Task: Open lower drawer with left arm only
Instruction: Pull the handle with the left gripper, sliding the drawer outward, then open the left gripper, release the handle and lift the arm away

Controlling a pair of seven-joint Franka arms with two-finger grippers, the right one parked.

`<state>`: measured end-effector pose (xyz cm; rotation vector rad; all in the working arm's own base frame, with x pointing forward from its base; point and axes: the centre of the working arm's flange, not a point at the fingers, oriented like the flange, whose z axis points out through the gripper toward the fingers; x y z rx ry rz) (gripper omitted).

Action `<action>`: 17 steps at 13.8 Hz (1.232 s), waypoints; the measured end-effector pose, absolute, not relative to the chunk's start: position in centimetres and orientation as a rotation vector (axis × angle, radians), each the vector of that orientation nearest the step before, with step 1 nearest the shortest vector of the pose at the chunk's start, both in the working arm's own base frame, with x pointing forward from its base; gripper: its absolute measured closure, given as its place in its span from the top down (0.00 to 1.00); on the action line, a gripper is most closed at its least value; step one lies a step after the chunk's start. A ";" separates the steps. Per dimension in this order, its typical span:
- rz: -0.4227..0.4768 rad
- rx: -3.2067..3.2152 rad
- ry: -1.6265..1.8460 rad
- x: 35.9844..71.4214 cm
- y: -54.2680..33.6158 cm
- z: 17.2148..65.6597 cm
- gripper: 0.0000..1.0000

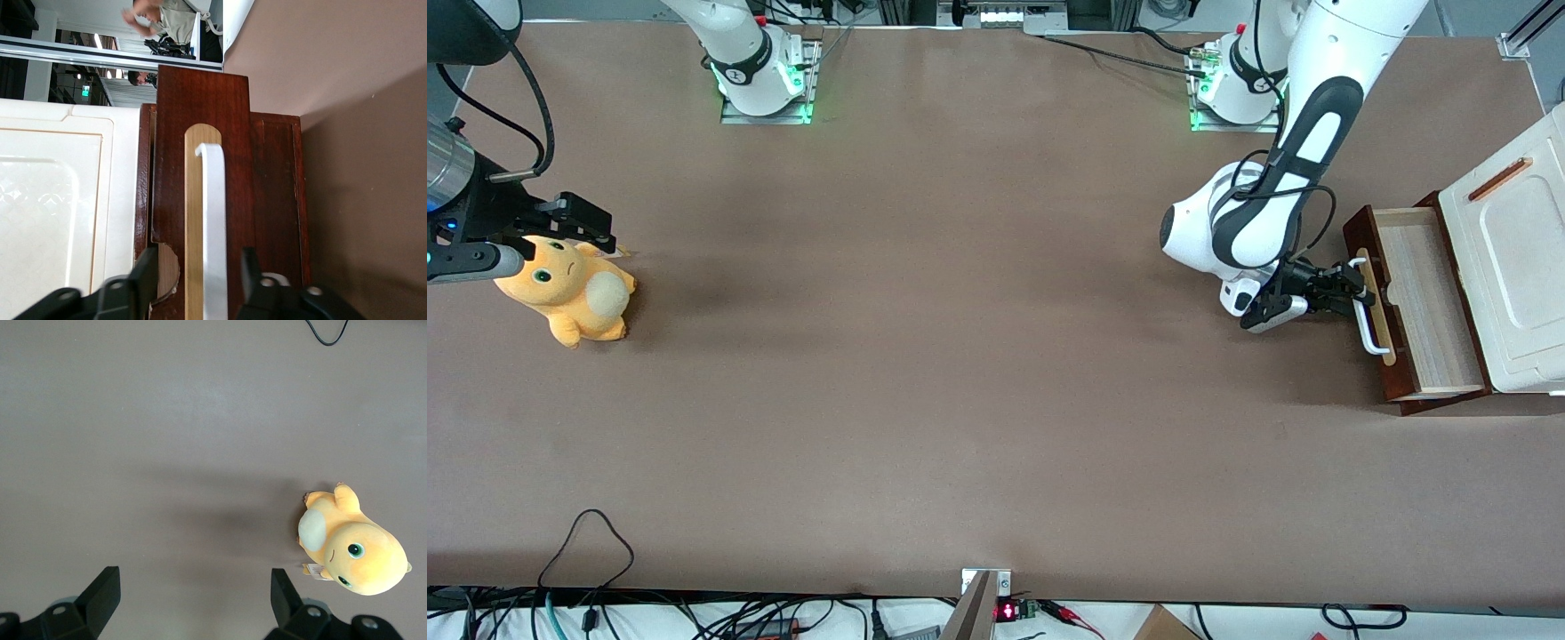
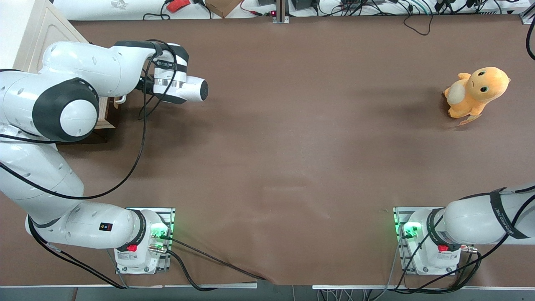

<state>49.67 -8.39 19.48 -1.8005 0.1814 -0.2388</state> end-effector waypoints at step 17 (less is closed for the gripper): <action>0.052 -2.956 -0.043 54.9 -6.6 53.7 1.00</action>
